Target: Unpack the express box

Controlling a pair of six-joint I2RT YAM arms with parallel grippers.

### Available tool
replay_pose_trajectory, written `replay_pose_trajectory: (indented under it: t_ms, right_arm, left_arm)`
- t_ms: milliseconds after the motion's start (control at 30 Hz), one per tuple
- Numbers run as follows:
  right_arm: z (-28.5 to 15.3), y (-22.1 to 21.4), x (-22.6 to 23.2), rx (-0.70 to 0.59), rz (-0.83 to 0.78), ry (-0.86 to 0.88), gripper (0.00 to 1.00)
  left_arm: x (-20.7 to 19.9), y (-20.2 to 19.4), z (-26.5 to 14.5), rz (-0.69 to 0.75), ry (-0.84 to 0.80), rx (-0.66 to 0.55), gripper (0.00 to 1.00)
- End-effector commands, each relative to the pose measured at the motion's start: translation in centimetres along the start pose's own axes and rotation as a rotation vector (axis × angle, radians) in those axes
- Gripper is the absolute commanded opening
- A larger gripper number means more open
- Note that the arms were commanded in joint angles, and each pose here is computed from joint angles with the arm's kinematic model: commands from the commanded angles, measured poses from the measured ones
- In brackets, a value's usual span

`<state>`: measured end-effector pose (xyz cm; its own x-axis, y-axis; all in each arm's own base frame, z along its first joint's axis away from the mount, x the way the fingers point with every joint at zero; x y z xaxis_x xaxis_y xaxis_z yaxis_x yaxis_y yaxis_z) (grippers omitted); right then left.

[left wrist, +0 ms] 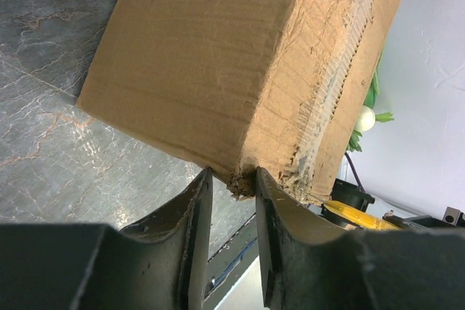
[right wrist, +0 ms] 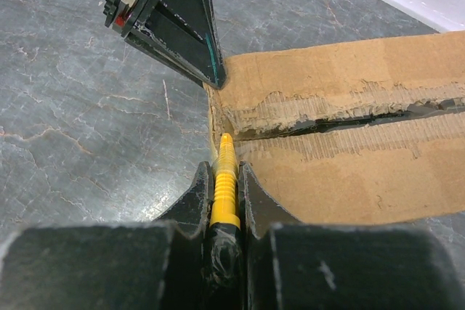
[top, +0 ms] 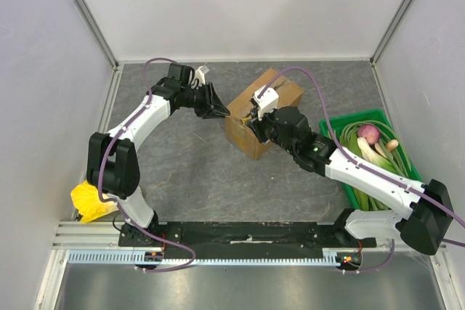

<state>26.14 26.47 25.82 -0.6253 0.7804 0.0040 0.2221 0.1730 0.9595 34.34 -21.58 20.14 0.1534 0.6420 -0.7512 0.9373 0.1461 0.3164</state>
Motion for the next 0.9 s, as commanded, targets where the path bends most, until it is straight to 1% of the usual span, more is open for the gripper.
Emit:
replay_pose_trajectory:
  t_ms: [0,167,500,567,600,633,700,733,800,833,867]
  right_arm:
    - [-0.1,1.9,0.1,-0.056,0.023,-0.004,0.00]
    - [0.1,2.8,0.4,-0.084,0.026,0.015,0.00]
    - [0.4,1.4,0.7,-0.048,0.040,0.028,0.00]
    - [0.5,1.2,0.9,-0.041,0.050,0.033,0.00]
    - [0.5,0.9,0.9,-0.034,0.053,0.034,0.00]
    - [0.4,0.8,1.0,-0.028,0.056,0.035,0.00]
    - [0.2,0.1,1.2,0.001,0.063,0.037,0.00]
    - [0.1,-0.1,1.3,0.009,0.063,0.041,0.00]
    - [-0.4,-0.7,1.3,0.031,0.069,0.040,0.00]
    - [-0.6,-0.8,1.4,0.037,0.067,0.044,0.00]
    - [-0.9,-1.1,1.4,0.045,0.065,0.045,0.00]
  left_arm:
    - [0.3,0.0,0.6,0.006,0.026,0.010,0.37]
    - [0.3,0.1,0.5,0.009,0.026,0.007,0.44]
    - [0.3,0.1,0.6,0.008,0.027,0.008,0.45]
    - [0.3,0.1,0.6,0.008,0.026,0.009,0.43]
    - [0.3,0.2,0.6,0.007,0.027,0.008,0.42]
    - [0.4,0.1,0.7,0.003,0.028,0.010,0.36]
    - [0.5,0.1,0.7,-0.002,0.029,0.012,0.30]
    - [0.4,0.2,0.8,-0.002,0.028,0.012,0.22]
    - [0.5,0.2,0.9,-0.007,0.029,0.015,0.12]
    - [0.5,0.2,0.9,-0.009,0.029,0.014,0.03]
    - [0.5,0.2,0.9,-0.008,0.028,0.012,0.02]
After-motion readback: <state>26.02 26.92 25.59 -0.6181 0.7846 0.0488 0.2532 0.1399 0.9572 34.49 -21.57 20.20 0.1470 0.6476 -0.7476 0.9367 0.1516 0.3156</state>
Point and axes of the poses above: each gripper's point midway between its finger pads, its own z axis out along the fingers, its own x axis along the line the jaws close on, y = z × x, the point moved 4 cm from there along -z, back along the fingers, and after that the axes turned 1 degree about z, right-handed, at the moved point
